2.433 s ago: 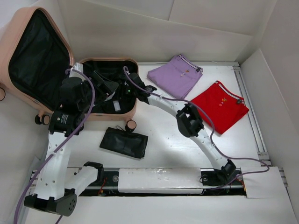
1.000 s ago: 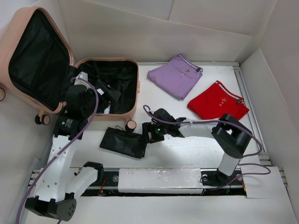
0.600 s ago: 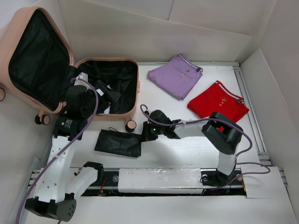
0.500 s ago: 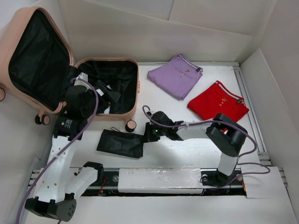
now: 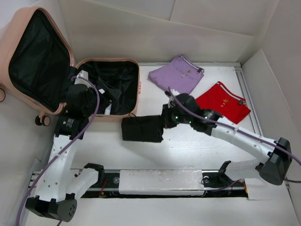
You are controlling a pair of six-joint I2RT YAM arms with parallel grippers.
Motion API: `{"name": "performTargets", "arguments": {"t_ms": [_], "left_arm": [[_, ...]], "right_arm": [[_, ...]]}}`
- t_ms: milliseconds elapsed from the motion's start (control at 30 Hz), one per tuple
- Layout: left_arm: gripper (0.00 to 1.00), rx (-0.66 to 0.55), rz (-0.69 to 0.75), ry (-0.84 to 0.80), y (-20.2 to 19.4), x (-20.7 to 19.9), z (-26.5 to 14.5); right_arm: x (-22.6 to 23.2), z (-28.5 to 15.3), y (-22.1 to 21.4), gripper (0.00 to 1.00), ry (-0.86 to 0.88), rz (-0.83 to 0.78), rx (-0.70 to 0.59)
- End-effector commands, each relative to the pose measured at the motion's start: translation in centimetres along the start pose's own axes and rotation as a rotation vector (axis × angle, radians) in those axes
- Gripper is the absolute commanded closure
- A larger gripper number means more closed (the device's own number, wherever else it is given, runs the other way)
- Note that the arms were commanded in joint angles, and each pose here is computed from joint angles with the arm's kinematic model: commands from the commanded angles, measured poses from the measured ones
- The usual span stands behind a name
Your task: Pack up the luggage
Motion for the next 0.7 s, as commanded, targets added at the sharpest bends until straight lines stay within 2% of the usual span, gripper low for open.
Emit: {"name": "performTargets", "arguments": {"t_ms": [0,200,233,300,333,400,433,467,533,567,633,667], "left_arm": [[0.28,-0.064,0.006,-0.081,1.7,-2.1,0.2],[0.29,-0.143,0.035,-0.138,4.2,-4.8,-1.1],[0.29,-0.160,0.036,-0.143,4.5,-5.1,-1.4],[0.29,-0.205,0.040,-0.173,5.3,-6.1,-2.6],[0.29,-0.225,0.041,-0.182,5.6,-6.4,-3.2],[0.29,-0.246,0.044,-0.204,6.1,-7.1,-4.1],[0.29,-0.253,0.045,-0.212,6.2,-7.4,-4.4],[0.30,-0.246,0.047,-0.218,6.2,-7.4,-4.4],[0.30,-0.246,0.047,-0.218,6.2,-7.4,-4.4],[0.30,-0.246,0.047,-0.218,6.1,-7.3,-4.7],[0.30,-0.246,0.047,-0.218,6.1,-7.4,-5.0],[0.30,-0.262,0.049,-0.236,6.3,-7.8,-5.7]], "right_arm": [[0.8,-3.4,4.7,1.00,-0.025,-0.055,-0.109],[3.9,-6.8,11.3,1.00,0.050,-0.120,-0.217],[3.7,-6.0,11.9,1.00,0.052,-0.112,-0.197],[4.2,-6.2,14.4,1.00,0.116,-0.131,-0.249],[4.5,-5.9,15.5,1.00,0.147,-0.139,-0.274],[4.7,-2.5,18.0,1.00,0.189,-0.139,-0.283],[5.5,-3.5,18.7,1.00,0.221,-0.137,-0.308],[4.9,-1.0,19.6,1.00,0.228,-0.121,-0.294],[5.7,0.4,20.9,1.00,0.312,-0.098,-0.292],[6.1,2.0,22.3,1.00,0.349,-0.098,-0.331],[6.7,3.3,23.5,1.00,0.412,-0.049,-0.343],[7.8,2.7,25.0,1.00,0.461,-0.053,-0.393]]}}
Point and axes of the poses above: each gripper's point midway between its finger pads, its own z axis out along the fingers, its own x axis along the line the jaws close on, y = z × x, the point moved 10 cm from there along -z, back along the fingers, and after that the axes turned 3 degrees about -z, right-handed, at the moved point
